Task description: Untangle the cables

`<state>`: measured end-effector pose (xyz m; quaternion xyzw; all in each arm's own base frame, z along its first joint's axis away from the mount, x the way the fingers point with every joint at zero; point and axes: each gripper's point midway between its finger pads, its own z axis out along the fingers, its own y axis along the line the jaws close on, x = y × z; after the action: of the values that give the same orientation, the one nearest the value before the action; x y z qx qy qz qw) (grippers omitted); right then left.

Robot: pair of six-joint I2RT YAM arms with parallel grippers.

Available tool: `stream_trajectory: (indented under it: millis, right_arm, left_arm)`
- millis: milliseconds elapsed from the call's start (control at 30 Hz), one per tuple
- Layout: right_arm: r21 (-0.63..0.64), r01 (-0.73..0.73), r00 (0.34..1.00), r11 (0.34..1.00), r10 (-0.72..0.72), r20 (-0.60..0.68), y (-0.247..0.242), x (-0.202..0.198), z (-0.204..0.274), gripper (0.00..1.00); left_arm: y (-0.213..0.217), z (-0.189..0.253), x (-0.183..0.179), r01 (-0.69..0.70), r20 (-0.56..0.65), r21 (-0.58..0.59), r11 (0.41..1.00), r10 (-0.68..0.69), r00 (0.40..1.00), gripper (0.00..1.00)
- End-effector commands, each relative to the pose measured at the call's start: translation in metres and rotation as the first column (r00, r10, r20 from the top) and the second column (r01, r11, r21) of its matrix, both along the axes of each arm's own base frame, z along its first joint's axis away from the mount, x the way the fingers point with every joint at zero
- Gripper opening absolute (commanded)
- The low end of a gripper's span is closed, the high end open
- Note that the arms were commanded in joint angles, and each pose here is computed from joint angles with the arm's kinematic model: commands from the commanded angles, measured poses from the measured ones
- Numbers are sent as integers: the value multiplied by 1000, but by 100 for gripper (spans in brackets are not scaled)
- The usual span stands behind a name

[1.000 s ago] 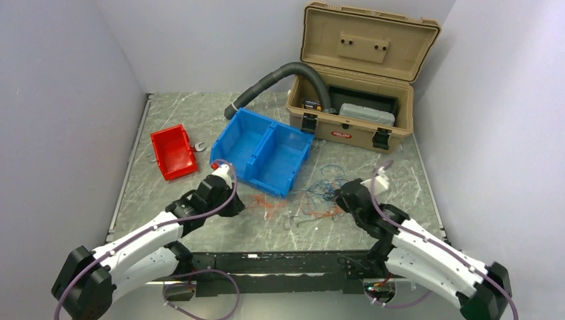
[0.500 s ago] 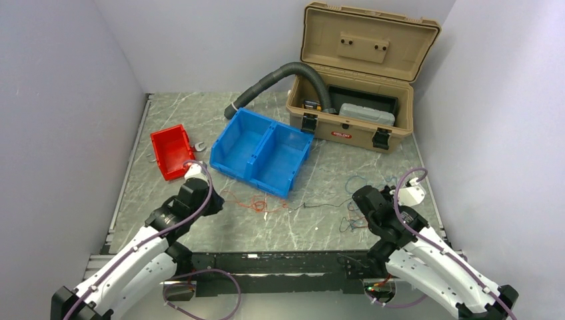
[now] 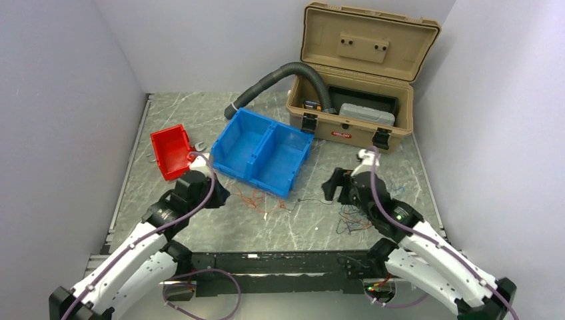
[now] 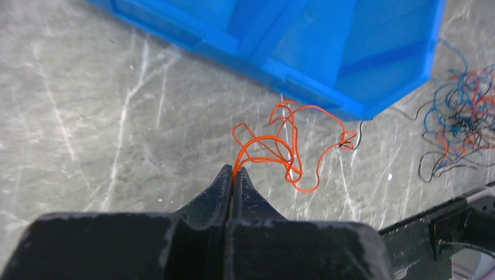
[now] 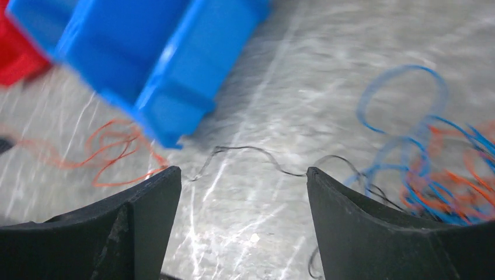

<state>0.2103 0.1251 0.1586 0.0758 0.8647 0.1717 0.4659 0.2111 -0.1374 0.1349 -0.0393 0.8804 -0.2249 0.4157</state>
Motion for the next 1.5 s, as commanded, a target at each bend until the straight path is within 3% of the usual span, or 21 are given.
stream_trajectory:
  millis: [0,133,200,267,367,400,467,533,600,700,1100,1467]
  right_arm:
    - [-46,-509,854,859,511,95,84,-8,11,81]
    - [-99,-660,743,744,667,63,125,-18,-5,81]
    - [-125,-662,742,739,669,27,135,-14,-15,82]
    - [-103,-627,777,772,629,-19,140,-7,-24,82]
    - [-15,-513,858,858,512,-45,139,1,-29,82]
    - [28,-454,889,891,454,-51,136,3,-32,82]
    - [152,-338,936,929,349,-49,132,3,-34,82]
    - [281,-244,963,928,267,-45,127,-1,-39,79]
    - [381,-142,981,914,180,-66,117,-4,-50,76]
    - [416,-39,992,908,87,-97,106,-1,-61,69]
    - [337,68,984,939,-6,-180,108,15,-85,57]
    - [234,73,976,969,-22,-216,120,20,-101,53]
  left_arm:
    - [-22,-8,-2,111,-17,-44,993,-112,994,0]
    - [-22,-10,1,112,-21,-28,993,-113,993,0]
    - [-22,-9,2,114,-24,-18,993,-114,993,1]
    - [-28,-9,1,151,-24,-25,988,-152,988,15]
    - [-45,-15,-7,239,-45,-81,968,-243,969,58]
    - [-51,-18,-10,261,-50,-105,960,-267,962,67]
    - [-61,-24,-13,288,-54,-139,947,-298,953,81]
    - [-68,-33,-16,300,-70,-137,944,-311,948,87]
    - [-75,-40,-18,317,-98,-116,941,-328,939,90]
    - [-92,-48,-23,377,-140,-99,921,-388,911,91]
    - [-110,-87,-28,398,-304,-37,916,-390,869,90]
    - [-88,-110,-27,344,-383,240,908,-238,893,82]
